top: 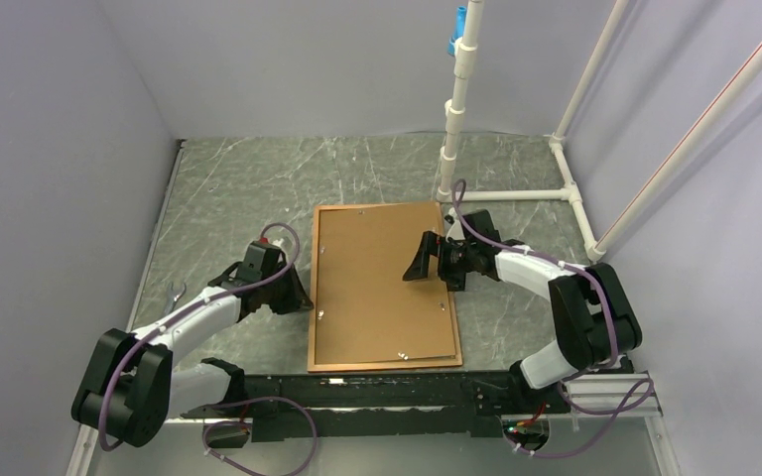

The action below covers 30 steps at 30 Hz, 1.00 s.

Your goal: Put the photo into the frame

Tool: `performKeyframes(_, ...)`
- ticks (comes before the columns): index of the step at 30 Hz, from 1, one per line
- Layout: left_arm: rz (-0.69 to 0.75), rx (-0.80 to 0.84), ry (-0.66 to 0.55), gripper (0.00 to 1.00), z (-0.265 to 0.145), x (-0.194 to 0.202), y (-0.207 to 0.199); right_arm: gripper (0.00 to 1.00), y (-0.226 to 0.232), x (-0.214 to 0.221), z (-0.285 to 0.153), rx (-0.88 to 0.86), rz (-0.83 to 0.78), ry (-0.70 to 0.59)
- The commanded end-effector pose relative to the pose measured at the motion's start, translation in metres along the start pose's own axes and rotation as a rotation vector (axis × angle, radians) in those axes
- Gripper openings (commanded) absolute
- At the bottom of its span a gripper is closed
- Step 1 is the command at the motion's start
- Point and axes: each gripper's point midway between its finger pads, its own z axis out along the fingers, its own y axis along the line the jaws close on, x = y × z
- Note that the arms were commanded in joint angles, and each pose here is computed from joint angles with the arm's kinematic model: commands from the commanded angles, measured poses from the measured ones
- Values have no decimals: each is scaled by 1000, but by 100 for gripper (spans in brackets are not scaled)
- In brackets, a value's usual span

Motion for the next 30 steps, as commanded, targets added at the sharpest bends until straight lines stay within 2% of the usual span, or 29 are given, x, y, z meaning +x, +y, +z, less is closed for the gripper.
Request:
performKeyframes(1, 28, -102, 31, 16, 4, 9, 21, 100, -1, -16, 0, 106, -77, -49)
performKeyframes(14, 39, -133, 44, 15, 4, 11, 23, 100, -21, -19, -6, 371, -105, -78)
performKeyframes(30, 48, -139, 34, 16, -1, 9, 22, 100, -8, -24, -33, 402, -147, -123)
